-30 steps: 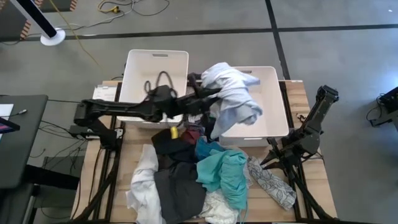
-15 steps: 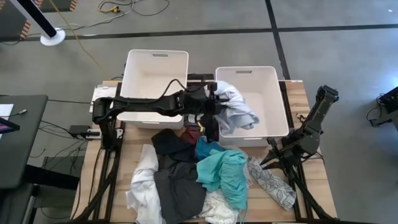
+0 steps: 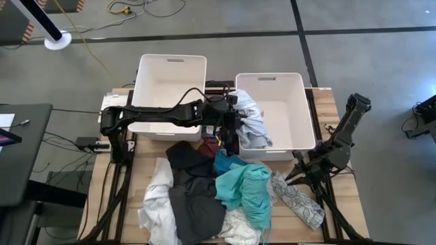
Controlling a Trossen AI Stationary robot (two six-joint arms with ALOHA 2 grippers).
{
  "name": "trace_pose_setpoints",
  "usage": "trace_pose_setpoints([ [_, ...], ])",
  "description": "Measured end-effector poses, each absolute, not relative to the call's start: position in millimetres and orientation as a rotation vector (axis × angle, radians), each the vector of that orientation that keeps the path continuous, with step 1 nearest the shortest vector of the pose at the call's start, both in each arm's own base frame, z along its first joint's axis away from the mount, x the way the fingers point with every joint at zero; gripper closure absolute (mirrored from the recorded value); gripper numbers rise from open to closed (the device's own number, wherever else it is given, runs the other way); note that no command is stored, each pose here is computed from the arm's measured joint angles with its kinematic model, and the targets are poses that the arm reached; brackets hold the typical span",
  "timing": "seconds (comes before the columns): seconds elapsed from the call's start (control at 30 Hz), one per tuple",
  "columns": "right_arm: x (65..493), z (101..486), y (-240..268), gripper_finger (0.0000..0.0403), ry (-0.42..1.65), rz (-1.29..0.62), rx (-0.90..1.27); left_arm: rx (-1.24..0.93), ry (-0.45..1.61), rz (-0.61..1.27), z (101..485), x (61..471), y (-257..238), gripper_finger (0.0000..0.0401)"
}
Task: Sort clothes
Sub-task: Put the white-blue patterned shirt into the right white laundry bin
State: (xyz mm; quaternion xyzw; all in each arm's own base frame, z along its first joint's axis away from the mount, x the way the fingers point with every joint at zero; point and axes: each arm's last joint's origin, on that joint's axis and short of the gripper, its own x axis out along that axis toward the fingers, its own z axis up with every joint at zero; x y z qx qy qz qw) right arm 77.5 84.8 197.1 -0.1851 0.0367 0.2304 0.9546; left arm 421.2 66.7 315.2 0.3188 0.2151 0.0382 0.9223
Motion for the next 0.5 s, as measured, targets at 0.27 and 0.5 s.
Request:
trace_pose_setpoints([
  [0.27, 77.5, 197.2, 84.9, 0.03, 0.074, 0.468, -0.375, 0.665, 0.469, 0.053, 312.4, 420.2, 65.7, 0.0324],
  [0.5, 77.6, 197.2, 84.8, 0.03, 0.074, 0.468, -0.376, 0.694, 0.506, 0.031, 310.2, 418.1, 65.3, 0.0277],
])
